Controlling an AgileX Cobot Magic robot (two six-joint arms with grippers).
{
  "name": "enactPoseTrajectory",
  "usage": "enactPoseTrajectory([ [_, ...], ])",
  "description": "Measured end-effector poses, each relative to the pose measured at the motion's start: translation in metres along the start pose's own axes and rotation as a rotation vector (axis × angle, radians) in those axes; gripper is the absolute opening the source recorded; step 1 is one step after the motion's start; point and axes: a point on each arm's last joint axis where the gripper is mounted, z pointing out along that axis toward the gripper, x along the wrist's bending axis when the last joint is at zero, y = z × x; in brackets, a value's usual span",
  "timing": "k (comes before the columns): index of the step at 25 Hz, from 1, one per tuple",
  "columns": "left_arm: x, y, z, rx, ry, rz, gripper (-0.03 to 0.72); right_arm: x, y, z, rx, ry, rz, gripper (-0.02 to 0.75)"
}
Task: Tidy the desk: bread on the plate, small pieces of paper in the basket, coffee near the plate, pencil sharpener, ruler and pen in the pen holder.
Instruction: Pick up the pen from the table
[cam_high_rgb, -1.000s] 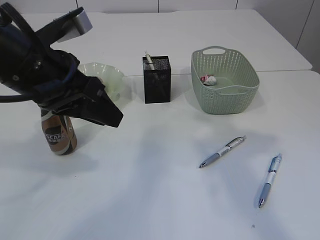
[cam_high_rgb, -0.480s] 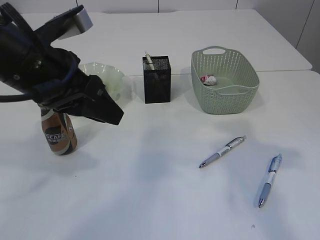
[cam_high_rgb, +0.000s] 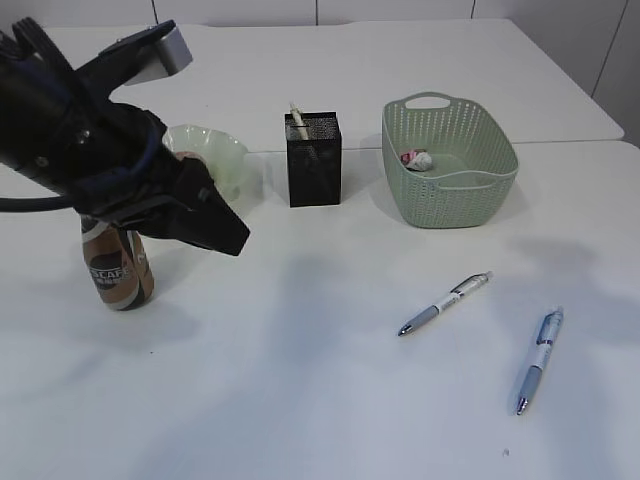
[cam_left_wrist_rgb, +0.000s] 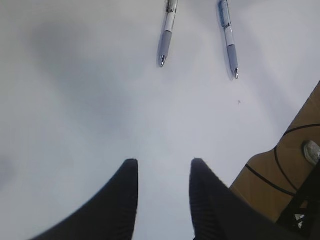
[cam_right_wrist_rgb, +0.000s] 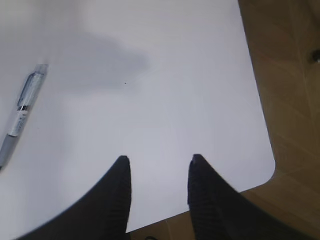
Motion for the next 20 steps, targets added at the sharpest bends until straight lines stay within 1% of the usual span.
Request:
enactPoseTrajectory([
  [3, 0.0, 0.001, 0.0, -0.008, 0.003, 0.015, 0.243, -0.005, 0.0, 0.001, 0.003, -0.009, 0.04, 0.317],
  [5, -0.002, 0.002, 0.001, -0.023, 0.006, 0.041, 0.243, -0.005, 0.0, 0.001, 0.003, -0.006, 0.049, 0.317],
  [9, -0.015, 0.005, 0.009, -0.059, 0.003, 0.132, 0.243, -0.005, 0.0, 0.001, 0.003, -0.009, 0.051, 0.317],
  [11, -0.022, 0.005, 0.018, -0.067, 0.0, 0.161, 0.243, -0.007, 0.0, 0.001, 0.0, -0.03, 0.059, 0.317],
  [13, -0.026, 0.004, 0.03, -0.053, -0.003, 0.171, 0.243, -0.009, 0.0, 0.001, -0.002, -0.047, 0.067, 0.317],
  [14, -0.028, 0.003, 0.037, -0.034, -0.01, 0.178, 0.243, -0.011, 0.0, 0.001, -0.005, -0.071, 0.076, 0.317],
  [17, -0.034, 0.005, 0.056, 0.005, -0.029, 0.196, 0.243, -0.012, 0.001, 0.001, -0.009, -0.081, 0.087, 0.317],
  [20, -0.043, 0.012, 0.072, 0.02, -0.047, 0.22, 0.243, -0.012, 0.001, 0.001, -0.01, -0.083, 0.09, 0.317],
])
